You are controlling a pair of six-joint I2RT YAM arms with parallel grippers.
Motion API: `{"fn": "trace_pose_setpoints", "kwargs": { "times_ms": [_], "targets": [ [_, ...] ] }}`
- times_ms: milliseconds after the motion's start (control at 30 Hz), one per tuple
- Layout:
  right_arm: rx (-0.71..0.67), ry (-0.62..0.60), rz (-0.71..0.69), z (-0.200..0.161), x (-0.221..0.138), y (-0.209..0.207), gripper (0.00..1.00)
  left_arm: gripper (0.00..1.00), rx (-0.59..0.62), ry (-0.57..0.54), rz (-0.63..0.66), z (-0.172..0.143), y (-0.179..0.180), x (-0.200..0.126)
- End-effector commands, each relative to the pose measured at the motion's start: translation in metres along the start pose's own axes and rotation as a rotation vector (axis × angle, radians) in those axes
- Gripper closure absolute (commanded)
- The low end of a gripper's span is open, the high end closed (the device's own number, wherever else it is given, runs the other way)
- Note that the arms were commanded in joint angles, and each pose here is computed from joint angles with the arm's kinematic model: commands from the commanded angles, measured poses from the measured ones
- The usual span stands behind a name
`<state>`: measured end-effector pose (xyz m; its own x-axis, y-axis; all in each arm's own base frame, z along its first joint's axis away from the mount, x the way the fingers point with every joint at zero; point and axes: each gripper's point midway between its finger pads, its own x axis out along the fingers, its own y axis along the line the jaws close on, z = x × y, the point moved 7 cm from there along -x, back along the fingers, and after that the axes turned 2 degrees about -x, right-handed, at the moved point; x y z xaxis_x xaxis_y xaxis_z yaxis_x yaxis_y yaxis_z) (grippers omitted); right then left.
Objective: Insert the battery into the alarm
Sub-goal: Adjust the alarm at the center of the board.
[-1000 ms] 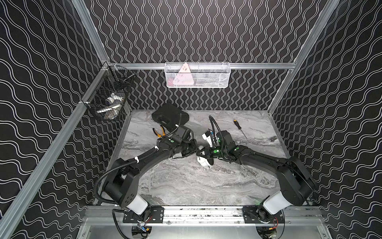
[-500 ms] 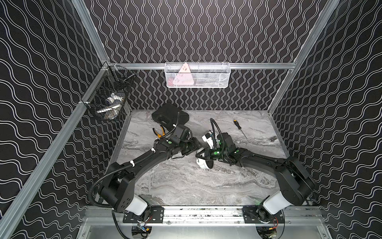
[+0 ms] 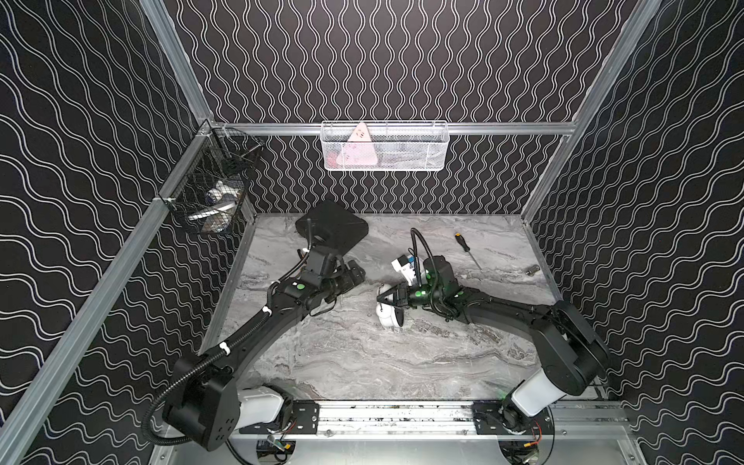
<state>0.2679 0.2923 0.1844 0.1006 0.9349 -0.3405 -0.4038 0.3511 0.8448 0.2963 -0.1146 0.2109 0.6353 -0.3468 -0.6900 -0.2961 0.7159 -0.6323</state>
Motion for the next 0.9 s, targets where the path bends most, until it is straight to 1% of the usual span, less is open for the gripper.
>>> {"fn": "trace_pose_setpoints", "kwargs": {
  "times_ms": [0, 67, 200, 367, 500, 633, 700, 800, 867],
  "targets": [
    [-0.047, -0.013, 0.110, 0.012, 0.007, 0.021, 1.00, 0.03, -0.033, -0.023, 0.052, 0.002, 0.022, -0.001],
    [-0.044, -0.013, 0.139, 0.015, 0.013, 0.024, 1.00, 0.02, -0.017, -0.013, 0.077, 0.000, 0.030, 0.002],
    [-0.001, -0.037, 0.186, 0.014, 0.016, 0.018, 1.00, 0.04, 0.053, 0.051, 0.110, -0.007, 0.037, 0.012],
    [0.054, -0.057, 0.170, 0.004, 0.012, -0.001, 1.00, 0.06, 0.121, 0.083, 0.124, -0.014, 0.033, 0.018],
    [0.079, -0.074, 0.137, -0.003, 0.006, -0.012, 1.00, 0.07, 0.185, 0.108, 0.123, -0.024, 0.020, 0.024],
    [0.085, -0.093, 0.114, -0.005, -0.004, -0.017, 1.00, 0.11, 0.198, 0.129, 0.122, -0.030, 0.016, 0.032],
    [0.087, -0.096, 0.096, -0.007, -0.008, -0.019, 1.00, 0.16, 0.199, 0.151, 0.116, -0.034, 0.015, 0.036],
    [0.094, -0.103, 0.086, -0.007, -0.010, -0.022, 1.00, 0.27, 0.203, 0.182, 0.119, -0.040, 0.015, 0.042],
    [0.100, -0.107, 0.088, -0.007, -0.011, -0.023, 1.00, 0.28, 0.200, 0.198, 0.115, -0.043, 0.015, 0.045]
  ]
}}
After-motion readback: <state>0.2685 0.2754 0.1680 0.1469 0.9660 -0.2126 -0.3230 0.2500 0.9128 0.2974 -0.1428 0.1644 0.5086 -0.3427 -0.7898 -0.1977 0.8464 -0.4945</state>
